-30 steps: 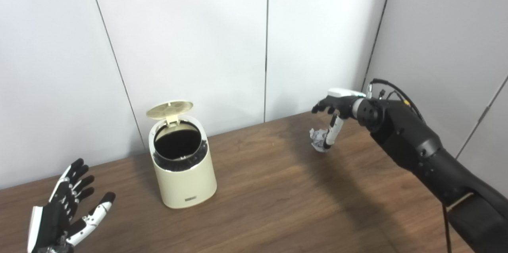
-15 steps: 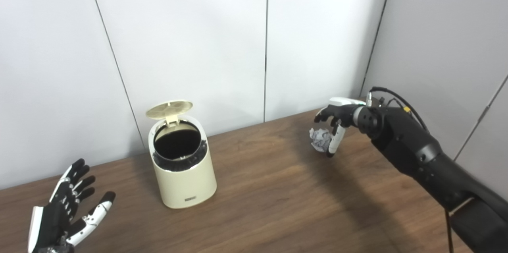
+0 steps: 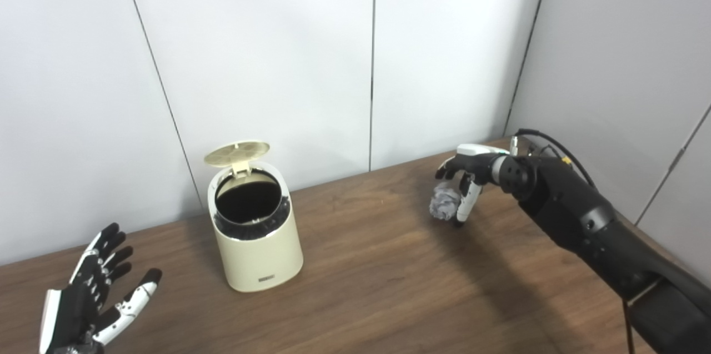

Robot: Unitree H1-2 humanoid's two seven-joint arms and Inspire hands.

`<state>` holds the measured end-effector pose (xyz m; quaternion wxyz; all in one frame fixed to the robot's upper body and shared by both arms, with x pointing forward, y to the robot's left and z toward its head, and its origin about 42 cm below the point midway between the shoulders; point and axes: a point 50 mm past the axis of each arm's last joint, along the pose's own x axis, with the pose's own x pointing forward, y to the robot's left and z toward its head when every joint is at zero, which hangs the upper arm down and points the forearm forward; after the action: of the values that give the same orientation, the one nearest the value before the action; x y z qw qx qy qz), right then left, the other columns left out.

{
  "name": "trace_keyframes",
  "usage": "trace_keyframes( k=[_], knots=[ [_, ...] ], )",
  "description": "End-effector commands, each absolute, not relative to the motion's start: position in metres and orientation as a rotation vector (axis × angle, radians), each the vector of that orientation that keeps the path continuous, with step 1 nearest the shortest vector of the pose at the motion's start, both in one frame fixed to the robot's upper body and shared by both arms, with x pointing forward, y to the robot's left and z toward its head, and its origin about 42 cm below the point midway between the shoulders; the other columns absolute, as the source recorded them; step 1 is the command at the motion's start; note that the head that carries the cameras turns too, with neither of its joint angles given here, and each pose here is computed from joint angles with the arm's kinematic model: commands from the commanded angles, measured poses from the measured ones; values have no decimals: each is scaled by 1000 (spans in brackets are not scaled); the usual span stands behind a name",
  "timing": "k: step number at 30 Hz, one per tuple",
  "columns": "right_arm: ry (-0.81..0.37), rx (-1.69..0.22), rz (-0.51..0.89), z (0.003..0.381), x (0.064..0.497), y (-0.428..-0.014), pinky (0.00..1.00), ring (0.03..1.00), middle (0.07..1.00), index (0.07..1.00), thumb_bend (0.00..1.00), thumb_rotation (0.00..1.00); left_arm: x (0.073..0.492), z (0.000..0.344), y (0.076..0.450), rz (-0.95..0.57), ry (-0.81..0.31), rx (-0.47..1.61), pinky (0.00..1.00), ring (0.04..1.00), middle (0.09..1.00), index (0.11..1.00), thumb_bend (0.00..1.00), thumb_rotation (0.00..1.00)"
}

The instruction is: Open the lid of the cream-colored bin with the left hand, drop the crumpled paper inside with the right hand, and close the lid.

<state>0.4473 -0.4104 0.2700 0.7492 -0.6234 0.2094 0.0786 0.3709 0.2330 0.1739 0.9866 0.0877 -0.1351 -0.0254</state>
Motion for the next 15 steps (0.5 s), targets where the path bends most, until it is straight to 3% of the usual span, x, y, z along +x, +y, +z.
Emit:
trace_keyframes(
  k=[1,15],
  knots=[
    [389,-1407,125,298,453,-413,771,878,905,829,809,85,374,191,233,-58,-343,183,829,855,905,949,545,81],
    [420,-1403,139,291,452,-411,733,844,897,839,796,84,373,191,232,-63,-341,188,822,853,901,948,544,79]
  ],
)
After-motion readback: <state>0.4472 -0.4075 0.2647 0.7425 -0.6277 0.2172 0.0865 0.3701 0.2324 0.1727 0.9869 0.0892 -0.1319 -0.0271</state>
